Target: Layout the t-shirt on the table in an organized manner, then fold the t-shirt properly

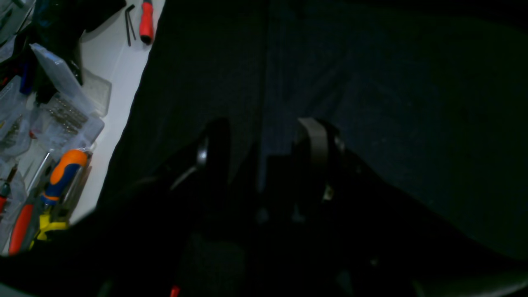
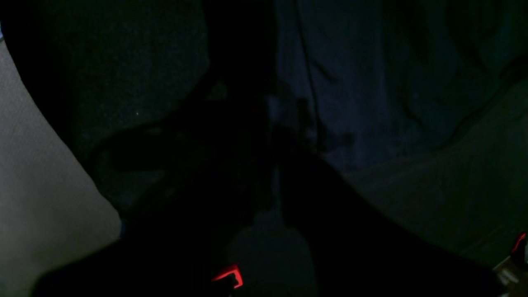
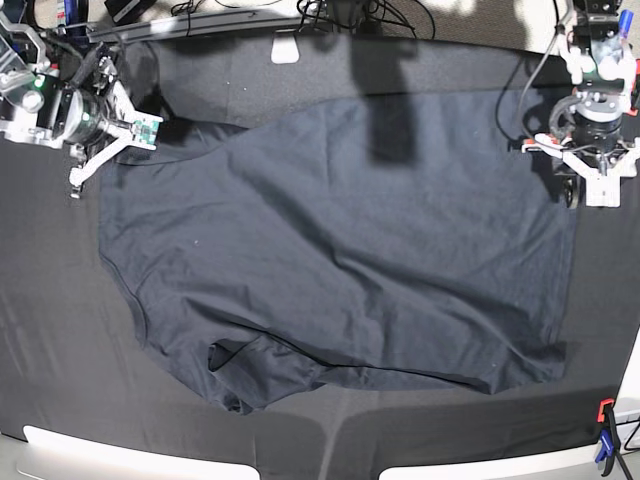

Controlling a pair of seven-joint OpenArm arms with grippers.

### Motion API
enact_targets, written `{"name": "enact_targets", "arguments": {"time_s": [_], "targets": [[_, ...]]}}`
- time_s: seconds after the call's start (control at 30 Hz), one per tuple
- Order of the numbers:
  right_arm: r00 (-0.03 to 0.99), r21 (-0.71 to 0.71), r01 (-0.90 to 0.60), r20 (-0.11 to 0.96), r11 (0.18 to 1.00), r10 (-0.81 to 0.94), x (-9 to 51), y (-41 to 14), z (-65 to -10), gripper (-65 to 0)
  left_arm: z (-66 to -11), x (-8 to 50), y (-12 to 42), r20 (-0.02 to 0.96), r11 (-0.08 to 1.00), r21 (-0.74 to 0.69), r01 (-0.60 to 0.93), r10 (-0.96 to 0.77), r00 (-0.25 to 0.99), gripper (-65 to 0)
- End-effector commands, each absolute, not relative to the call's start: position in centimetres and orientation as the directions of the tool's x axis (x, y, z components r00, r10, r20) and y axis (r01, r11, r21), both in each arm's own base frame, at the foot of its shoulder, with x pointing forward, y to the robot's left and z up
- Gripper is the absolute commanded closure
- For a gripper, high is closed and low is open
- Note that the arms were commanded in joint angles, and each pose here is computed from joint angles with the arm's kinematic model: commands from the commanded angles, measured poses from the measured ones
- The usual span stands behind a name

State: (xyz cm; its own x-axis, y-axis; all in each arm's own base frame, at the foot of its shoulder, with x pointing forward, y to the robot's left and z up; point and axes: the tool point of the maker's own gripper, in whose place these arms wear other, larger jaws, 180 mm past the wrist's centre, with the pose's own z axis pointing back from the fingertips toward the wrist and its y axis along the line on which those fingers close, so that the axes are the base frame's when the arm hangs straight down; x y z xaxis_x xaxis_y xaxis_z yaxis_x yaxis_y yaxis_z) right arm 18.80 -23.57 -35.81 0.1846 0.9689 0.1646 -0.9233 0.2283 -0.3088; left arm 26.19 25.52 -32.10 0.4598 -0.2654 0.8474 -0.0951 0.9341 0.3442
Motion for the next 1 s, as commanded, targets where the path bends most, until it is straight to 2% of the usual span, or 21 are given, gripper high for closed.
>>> {"name": "enact_targets", "arguments": {"time_s": [0.0, 0.07, 0.27, 0.4, 0.6, 0.77, 0.97], "targets": [[0.167, -0.332, -0.918, 0.176, 0.218, 0.97, 19.5, -23.4, -35.1, -3.7, -30.6, 26.7, 25.9, 0.864, 0.925, 0.362, -0.113, -0.287, 0.414, -23.0], [0.169, -0.34, -0.911, 0.207, 0.233, 0.964, 19.8, -22.6, -35.1, 0.0, -30.6, 26.7, 25.9, 0.864, 0.925, 0.362, -0.113, -0.287, 0.414, -23.0], [0.17, -0.445, -0.825, 0.394, 0.35, 0.903, 24.9, -18.8, -32.6, 0.0, -30.6, 26.6, 25.9, 0.864, 0.925, 0.361, -0.114, -0.286, 0.415, -23.0], [0.205, -0.49, -0.748, 0.471, 0.448, 0.858, 29.5, -18.5, -31.4, 0.0, -30.6, 26.6, 25.9, 0.864, 0.926, 0.361, -0.113, -0.286, 0.415, -23.0], [0.357, -0.431, -0.661, 0.54, 0.615, 0.762, 34.7, -20.1, -33.7, 0.0, -30.6, 26.7, 25.7, 0.872, 0.935, 0.336, -0.114, -0.264, 0.412, -23.0], [0.436, -0.363, -0.577, 0.621, 0.732, 0.652, 38.9, -19.3, -34.6, 0.0, -30.6, 26.7, 25.7, 0.872, 0.935, 0.337, -0.114, -0.264, 0.411, -23.0], [0.47, -0.312, -0.528, 0.667, 0.79, 0.578, 42.5, -17.8, -34.5, 0.0, -30.6, 26.7, 25.7, 0.872, 0.935, 0.337, -0.114, -0.264, 0.412, -23.0]]}}
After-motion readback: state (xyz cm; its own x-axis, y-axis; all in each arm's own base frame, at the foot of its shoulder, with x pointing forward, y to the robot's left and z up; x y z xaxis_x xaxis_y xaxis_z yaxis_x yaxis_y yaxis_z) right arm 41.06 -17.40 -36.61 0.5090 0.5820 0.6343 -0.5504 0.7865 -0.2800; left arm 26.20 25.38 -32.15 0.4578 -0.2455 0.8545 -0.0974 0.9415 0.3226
